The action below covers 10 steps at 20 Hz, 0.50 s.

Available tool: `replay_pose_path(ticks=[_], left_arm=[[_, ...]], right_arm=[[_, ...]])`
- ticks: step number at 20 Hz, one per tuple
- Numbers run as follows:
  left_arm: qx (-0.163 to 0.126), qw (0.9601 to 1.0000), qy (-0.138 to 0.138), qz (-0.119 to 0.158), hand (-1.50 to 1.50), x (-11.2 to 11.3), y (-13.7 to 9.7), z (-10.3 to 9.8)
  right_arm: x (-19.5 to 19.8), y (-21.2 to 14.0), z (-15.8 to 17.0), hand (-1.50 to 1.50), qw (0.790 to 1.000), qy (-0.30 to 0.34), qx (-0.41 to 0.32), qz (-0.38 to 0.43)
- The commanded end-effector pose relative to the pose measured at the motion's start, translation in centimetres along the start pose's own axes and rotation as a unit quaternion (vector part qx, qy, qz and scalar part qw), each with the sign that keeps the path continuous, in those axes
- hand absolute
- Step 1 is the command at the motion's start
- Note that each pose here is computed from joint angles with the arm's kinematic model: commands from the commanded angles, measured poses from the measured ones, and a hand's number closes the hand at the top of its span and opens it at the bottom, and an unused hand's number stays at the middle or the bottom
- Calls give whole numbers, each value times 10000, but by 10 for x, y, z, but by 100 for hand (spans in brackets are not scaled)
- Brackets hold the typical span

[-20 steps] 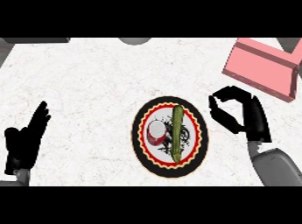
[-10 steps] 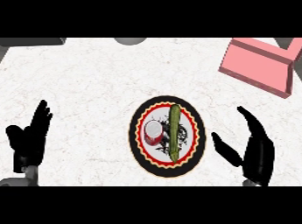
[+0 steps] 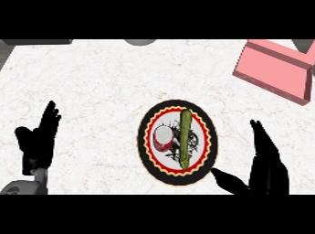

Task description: Pick the squash from the plate and place it in the cardboard box

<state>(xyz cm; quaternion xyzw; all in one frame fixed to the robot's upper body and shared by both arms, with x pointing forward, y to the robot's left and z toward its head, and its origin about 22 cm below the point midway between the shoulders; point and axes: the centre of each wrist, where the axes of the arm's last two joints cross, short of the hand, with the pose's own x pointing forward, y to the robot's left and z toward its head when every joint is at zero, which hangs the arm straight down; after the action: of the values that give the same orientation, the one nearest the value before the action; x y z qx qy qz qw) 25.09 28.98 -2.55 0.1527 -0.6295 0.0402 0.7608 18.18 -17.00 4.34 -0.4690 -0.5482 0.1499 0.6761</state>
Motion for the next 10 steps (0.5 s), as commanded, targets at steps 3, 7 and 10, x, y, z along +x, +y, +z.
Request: replay_pose_path(ticks=[3, 7, 10], left_arm=[[-137, 9999, 36, -59, 0, 0, -13, -1], [-136, 9998, -119, -40, 0, -6, -4, 1], [-182, 9997, -175, 54, 0, 21, -15, -15]], right_arm=[[70, -23, 25, -150, 9957, 575, 367, 631], [93, -14, 17, -150, 9884, 816, 818, 986], [100, -14, 12, -150, 9809, 1040, 1021, 1290]])
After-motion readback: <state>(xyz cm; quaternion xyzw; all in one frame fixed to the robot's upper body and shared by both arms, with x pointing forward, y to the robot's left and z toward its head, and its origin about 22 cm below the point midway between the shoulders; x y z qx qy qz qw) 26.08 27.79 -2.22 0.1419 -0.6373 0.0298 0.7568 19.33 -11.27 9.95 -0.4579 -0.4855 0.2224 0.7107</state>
